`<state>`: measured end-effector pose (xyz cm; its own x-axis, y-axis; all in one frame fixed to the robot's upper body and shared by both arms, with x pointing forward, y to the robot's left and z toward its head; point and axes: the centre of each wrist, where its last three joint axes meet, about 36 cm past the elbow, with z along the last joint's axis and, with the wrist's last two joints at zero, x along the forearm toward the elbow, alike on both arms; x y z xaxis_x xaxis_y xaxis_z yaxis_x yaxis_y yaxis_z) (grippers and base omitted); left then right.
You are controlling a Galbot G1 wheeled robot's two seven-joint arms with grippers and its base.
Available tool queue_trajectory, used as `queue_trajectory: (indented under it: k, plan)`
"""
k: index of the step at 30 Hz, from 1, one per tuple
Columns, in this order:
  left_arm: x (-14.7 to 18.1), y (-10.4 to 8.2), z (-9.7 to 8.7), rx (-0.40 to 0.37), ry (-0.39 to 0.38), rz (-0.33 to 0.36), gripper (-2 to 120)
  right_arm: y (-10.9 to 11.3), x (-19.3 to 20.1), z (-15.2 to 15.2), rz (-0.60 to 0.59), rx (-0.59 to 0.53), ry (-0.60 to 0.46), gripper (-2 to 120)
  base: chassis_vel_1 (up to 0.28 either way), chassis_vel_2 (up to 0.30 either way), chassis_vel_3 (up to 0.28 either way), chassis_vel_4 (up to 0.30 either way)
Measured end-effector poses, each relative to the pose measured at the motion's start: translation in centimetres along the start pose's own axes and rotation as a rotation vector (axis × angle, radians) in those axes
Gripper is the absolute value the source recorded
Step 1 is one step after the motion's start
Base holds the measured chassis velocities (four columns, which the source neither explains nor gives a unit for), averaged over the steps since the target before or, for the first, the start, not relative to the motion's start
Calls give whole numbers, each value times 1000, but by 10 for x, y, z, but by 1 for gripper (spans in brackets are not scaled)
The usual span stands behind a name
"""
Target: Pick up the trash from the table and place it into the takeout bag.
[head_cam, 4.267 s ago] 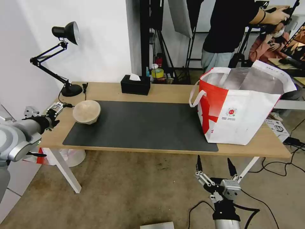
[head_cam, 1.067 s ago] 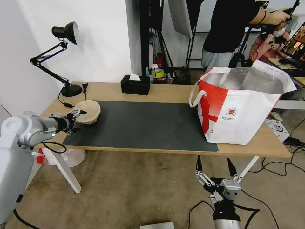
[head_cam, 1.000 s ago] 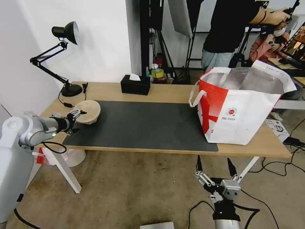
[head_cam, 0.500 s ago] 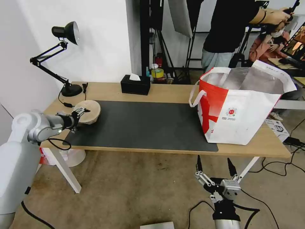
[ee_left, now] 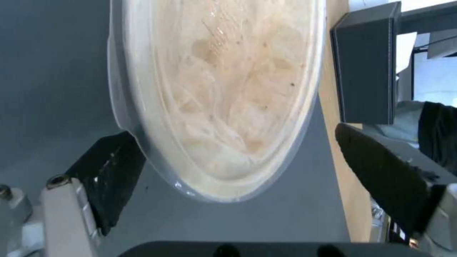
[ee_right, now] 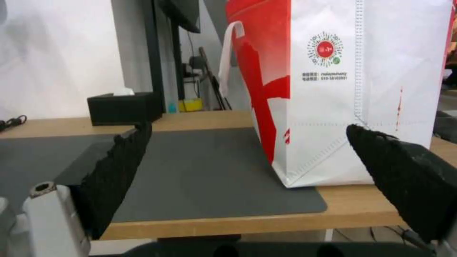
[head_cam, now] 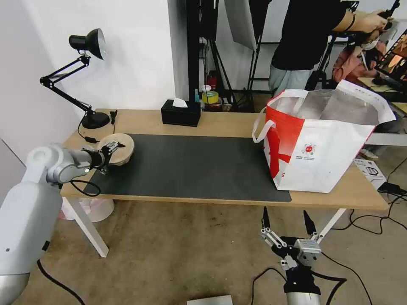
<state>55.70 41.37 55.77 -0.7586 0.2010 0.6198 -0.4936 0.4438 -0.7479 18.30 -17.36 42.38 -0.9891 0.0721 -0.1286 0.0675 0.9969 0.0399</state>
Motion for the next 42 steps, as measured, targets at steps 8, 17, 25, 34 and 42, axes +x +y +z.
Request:
queue_trajectory:
  k: [8,17,25,34,42]
  plan:
    - [-5,4,1,5,-5,-3,100,0,0,0,0,0,0,100,0,0,0,0]
    - [-8,1,-1,5,-13,3,100,0,0,0,0,0,0,100,0,0,0,0]
    - [-20,-5,-1,16,-25,-7,85,0,0,0,0,0,0,100,0,0,0,0]
    - [-23,-8,0,12,-34,-11,54,0,0,0,0,0,0,100,0,0,0,0]
    - [-23,-9,1,4,-39,-12,25,0,0,0,0,0,0,100,0,0,0,0]
